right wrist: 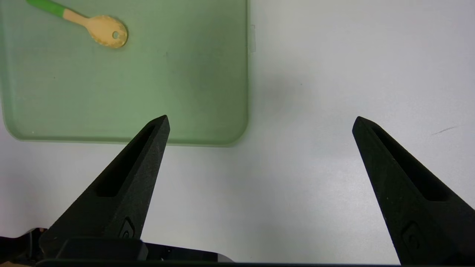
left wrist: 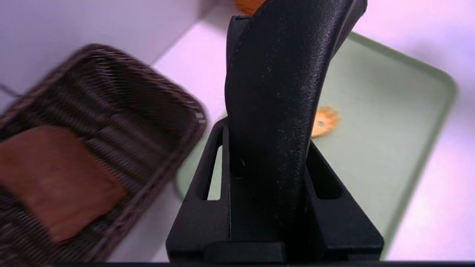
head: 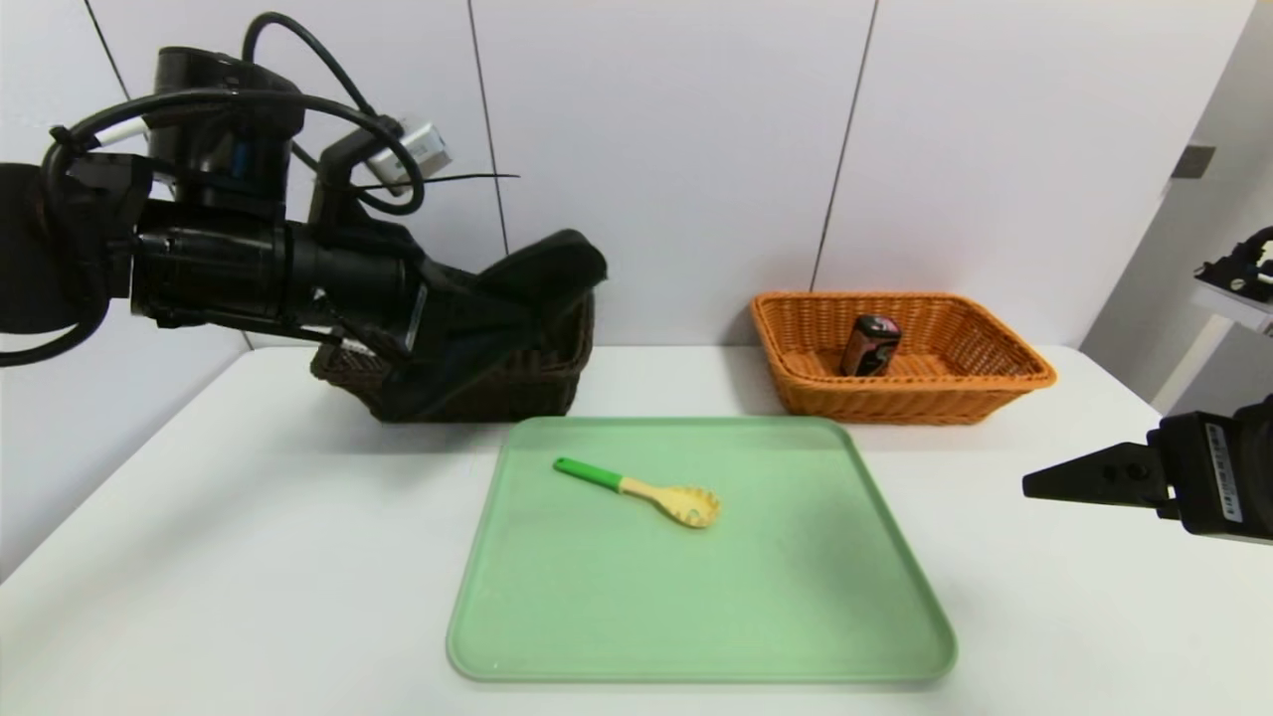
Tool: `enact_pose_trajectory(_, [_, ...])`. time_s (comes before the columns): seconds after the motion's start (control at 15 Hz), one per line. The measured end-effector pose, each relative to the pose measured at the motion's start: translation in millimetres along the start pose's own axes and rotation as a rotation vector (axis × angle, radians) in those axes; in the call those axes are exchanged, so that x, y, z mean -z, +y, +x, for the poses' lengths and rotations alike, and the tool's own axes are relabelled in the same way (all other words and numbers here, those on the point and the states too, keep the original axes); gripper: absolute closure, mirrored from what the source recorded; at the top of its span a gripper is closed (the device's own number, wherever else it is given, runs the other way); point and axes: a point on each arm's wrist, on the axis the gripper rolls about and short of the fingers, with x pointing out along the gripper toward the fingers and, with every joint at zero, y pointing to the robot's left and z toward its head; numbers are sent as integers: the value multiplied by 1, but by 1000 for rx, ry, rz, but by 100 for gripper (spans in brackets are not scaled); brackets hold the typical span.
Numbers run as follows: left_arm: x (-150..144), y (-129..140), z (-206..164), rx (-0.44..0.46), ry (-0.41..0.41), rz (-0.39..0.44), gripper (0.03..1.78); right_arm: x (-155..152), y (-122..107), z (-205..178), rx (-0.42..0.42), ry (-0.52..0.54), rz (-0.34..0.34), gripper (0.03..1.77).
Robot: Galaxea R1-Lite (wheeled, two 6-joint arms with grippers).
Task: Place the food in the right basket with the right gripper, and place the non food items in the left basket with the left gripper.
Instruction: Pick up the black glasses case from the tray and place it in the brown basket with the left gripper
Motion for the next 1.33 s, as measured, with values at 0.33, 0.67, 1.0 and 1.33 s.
enact_pose_trajectory(0.33, [17,65,-2,-180,-4,-86,133,3,-1,0,5,8,0,9])
enact_pose_trajectory(0.67, [47,127,-6,-320,-5,-183,133,8,-3,1,10,14,1,9])
enact_pose_trajectory(1.0, [76,162,1,-365,32,-239,133,7,-3,1,11,17,-1,9])
enact_pose_trajectory(1.33, [78,168,4,-361,29,-234,139,7,-3,2,12,19,0,9])
